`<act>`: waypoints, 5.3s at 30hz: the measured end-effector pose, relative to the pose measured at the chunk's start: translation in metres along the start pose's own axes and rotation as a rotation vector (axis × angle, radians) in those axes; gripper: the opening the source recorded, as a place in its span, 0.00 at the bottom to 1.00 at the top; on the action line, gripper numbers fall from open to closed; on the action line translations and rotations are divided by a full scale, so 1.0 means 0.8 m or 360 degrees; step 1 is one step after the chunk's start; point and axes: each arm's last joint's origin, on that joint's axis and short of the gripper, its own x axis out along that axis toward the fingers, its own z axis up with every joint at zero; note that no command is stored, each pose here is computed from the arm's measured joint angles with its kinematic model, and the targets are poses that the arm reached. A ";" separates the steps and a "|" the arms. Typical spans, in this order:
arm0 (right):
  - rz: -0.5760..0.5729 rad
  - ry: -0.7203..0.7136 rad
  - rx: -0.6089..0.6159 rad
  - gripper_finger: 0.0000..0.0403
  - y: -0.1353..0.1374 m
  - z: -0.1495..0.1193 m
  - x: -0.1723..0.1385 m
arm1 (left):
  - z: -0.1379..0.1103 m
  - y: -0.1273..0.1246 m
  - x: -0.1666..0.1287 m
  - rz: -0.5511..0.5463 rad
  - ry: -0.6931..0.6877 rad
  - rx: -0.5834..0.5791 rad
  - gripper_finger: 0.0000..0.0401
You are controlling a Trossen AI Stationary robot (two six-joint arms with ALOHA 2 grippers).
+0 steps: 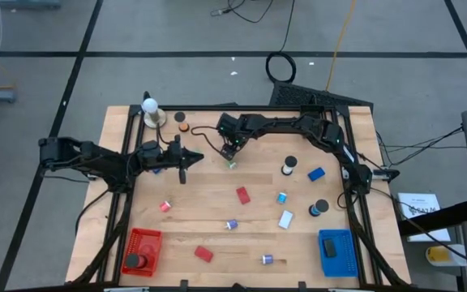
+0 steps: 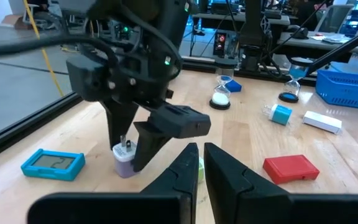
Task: Pick & Place Office items
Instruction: Put the violet charger adapter into the black bin, then put the green charger adapter into the black bin
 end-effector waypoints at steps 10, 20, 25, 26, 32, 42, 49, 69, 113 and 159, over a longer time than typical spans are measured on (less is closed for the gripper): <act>0.0005 -0.0035 0.0002 0.50 0.000 0.003 0.000 | 0.000 0.000 0.000 -0.0001 0.0002 -0.0001 0.08; 0.0007 -0.0097 0.0115 0.33 -0.010 0.012 -0.025 | -0.002 0.000 0.000 0.0001 0.0031 -0.0010 0.08; 0.0013 -0.0151 0.0151 0.36 -0.015 0.018 -0.063 | -0.003 0.000 0.000 0.0000 0.0046 -0.0013 0.08; 0.0014 -0.0158 0.0158 0.37 -0.015 0.018 -0.072 | -0.003 0.000 0.000 0.0000 0.0046 -0.0012 0.08; -0.0017 -0.0115 0.0181 0.35 -0.016 0.012 -0.107 | -0.003 0.000 0.000 0.0000 0.0046 -0.0015 0.08; -0.0345 0.0117 0.0272 0.37 -0.052 -0.033 -0.204 | -0.004 -0.001 0.000 -0.0010 0.0060 -0.0036 0.08; -0.0465 0.0088 0.0697 0.35 -0.138 -0.110 -0.247 | -0.004 -0.001 0.000 -0.0010 0.0054 -0.0031 0.08; -0.0457 0.0111 0.1078 0.36 -0.313 -0.186 -0.171 | 0.001 -0.002 0.000 -0.0010 -0.0009 -0.0018 0.08; -0.0478 0.0095 0.1057 0.48 -0.330 -0.189 -0.125 | 0.000 -0.002 0.000 -0.0010 -0.0003 -0.0040 0.08; -0.0327 -0.0551 -0.0035 0.00 -0.065 -0.272 -0.257 | 0.007 -0.049 0.000 -0.0193 -0.0111 0.0159 0.08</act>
